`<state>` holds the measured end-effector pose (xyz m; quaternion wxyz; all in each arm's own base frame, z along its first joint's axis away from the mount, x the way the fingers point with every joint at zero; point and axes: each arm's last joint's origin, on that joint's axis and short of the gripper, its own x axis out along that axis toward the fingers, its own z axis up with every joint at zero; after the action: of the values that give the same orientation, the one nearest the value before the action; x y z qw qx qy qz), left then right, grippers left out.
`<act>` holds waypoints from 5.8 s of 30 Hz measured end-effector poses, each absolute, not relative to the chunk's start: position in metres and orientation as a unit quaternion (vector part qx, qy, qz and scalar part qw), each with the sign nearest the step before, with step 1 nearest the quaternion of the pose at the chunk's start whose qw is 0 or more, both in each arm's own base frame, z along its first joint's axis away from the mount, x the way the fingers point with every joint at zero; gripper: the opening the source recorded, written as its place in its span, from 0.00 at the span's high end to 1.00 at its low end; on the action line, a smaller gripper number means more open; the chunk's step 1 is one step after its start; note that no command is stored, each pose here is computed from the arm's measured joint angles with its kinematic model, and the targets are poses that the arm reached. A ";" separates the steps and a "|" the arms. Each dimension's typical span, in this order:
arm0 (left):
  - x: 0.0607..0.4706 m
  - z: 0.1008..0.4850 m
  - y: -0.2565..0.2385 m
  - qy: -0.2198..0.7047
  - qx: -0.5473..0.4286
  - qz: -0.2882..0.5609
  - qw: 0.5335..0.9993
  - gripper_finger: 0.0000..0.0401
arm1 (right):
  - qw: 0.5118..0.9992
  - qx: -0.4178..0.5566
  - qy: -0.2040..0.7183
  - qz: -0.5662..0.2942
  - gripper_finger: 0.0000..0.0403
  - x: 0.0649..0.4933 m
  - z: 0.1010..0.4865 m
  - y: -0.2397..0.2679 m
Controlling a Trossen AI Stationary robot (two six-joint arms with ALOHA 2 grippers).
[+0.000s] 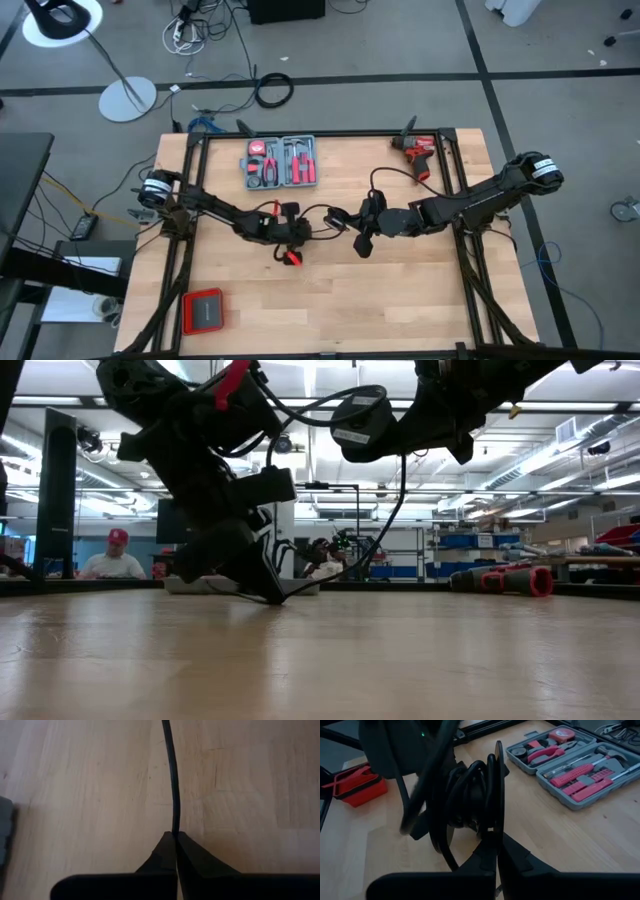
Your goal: Coil cords
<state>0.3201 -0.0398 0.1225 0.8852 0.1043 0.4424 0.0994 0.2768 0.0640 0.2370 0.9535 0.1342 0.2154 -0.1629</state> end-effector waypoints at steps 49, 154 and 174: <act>0.304 0.329 -0.071 0.448 0.289 0.208 0.820 1.00 | 0.946 0.119 0.244 -0.180 1.00 0.272 0.231 0.066; 0.382 0.390 -0.078 0.136 0.327 0.138 0.925 1.00 | 0.958 0.102 0.084 -0.254 1.00 0.292 0.261 0.020; 0.371 0.354 -0.118 0.238 0.299 0.105 0.918 1.00 | 0.962 0.074 0.024 -0.261 1.00 0.279 0.290 0.020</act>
<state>0.3714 -0.1182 0.3541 0.9181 0.2992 0.2378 0.1052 0.2787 0.0201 0.2900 0.9623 0.0736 0.0235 -0.2610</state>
